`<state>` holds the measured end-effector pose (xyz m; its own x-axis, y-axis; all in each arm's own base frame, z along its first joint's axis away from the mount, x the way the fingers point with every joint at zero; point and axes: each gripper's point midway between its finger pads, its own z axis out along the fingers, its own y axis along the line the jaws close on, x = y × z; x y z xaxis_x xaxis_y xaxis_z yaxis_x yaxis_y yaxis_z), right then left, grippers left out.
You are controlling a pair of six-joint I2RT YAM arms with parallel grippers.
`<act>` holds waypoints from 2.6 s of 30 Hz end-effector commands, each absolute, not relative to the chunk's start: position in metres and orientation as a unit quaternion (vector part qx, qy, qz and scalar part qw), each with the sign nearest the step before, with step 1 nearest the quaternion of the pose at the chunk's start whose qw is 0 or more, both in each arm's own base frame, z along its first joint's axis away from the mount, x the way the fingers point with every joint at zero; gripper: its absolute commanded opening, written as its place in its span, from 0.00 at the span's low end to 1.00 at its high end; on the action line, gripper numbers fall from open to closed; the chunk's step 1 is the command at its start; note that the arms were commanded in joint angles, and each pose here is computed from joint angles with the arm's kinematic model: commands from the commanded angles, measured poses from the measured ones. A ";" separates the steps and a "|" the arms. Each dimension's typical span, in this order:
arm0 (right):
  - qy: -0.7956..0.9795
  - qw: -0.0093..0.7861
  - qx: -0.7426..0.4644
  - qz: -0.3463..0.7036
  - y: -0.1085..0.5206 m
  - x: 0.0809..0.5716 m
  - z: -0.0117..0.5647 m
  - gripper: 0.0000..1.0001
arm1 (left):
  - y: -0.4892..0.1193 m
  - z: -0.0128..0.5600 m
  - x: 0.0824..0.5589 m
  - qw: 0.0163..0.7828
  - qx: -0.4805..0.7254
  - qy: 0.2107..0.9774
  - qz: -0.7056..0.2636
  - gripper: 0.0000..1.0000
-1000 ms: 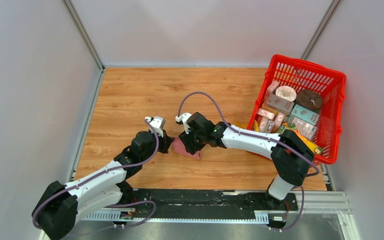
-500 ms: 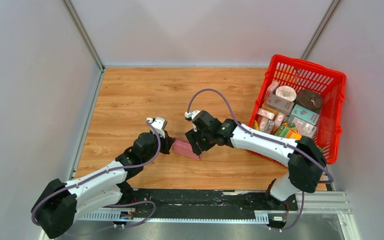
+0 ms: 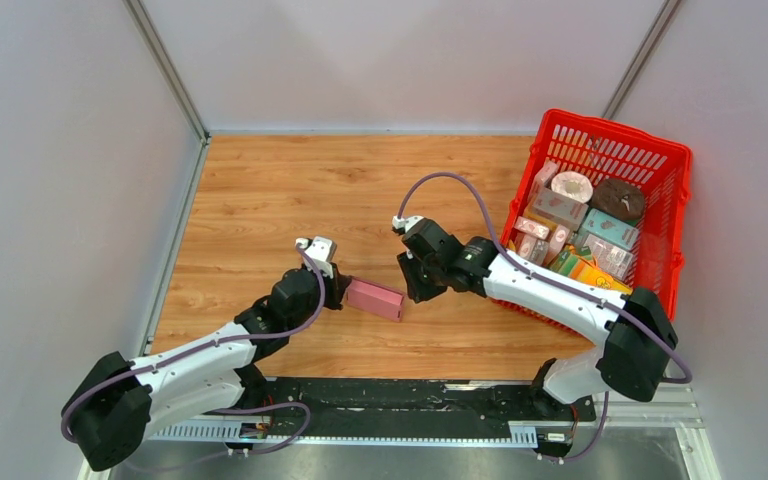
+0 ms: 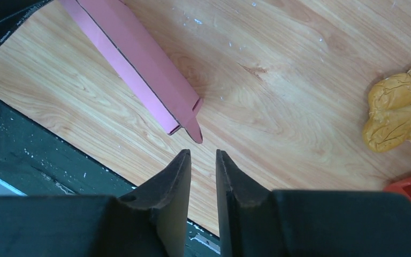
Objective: Fold the paper box
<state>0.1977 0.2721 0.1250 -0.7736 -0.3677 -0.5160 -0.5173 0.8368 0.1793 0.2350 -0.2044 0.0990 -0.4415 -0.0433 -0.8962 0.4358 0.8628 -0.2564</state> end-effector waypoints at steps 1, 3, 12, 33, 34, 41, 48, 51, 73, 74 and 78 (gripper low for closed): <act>0.930 0.240 -0.232 0.154 0.275 0.203 0.123 0.25 | -0.196 0.067 0.220 0.468 0.133 0.849 -0.207 0.00; 0.929 0.237 -0.235 0.163 0.279 0.202 0.122 0.25 | -0.196 0.068 0.219 0.469 0.132 0.848 -0.208 0.00; 0.918 0.236 -0.260 0.187 0.284 0.196 0.124 0.46 | -0.196 0.070 0.220 0.471 0.133 0.847 -0.209 0.00; 0.917 0.237 -0.261 0.187 0.298 0.207 0.119 0.09 | -0.197 0.069 0.217 0.470 0.138 0.846 -0.210 0.00; 0.918 0.235 -0.260 0.188 0.299 0.207 0.118 0.07 | -0.198 0.070 0.217 0.471 0.138 0.845 -0.210 0.00; 0.929 0.215 -0.199 0.224 0.313 0.202 0.130 0.00 | -0.197 0.071 0.216 0.473 0.136 0.845 -0.210 0.00; 0.933 0.177 -0.137 0.280 0.327 0.194 0.139 0.00 | -0.197 0.070 0.214 0.472 0.134 0.845 -0.213 0.00; 0.933 0.165 -0.142 0.286 0.329 0.191 0.136 0.00 | -0.197 0.069 0.213 0.472 0.133 0.845 -0.214 0.00; 0.902 0.255 -0.236 0.255 0.313 0.210 0.129 0.62 | -0.200 0.071 0.211 0.473 0.132 0.843 -0.220 0.00; 0.893 0.269 -0.255 0.254 0.313 0.212 0.132 0.72 | -0.200 0.071 0.211 0.473 0.133 0.843 -0.219 0.00; 0.853 0.301 -0.341 0.255 0.323 0.212 0.143 0.80 | -0.198 0.071 0.211 0.473 0.133 0.844 -0.214 0.00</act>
<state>0.1947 0.3065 0.1130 -0.8057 -0.3239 -0.4960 -0.5289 0.7704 0.3560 0.2279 -0.2034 0.0979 -0.4389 -0.0501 -0.8971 0.4198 0.8713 -0.2541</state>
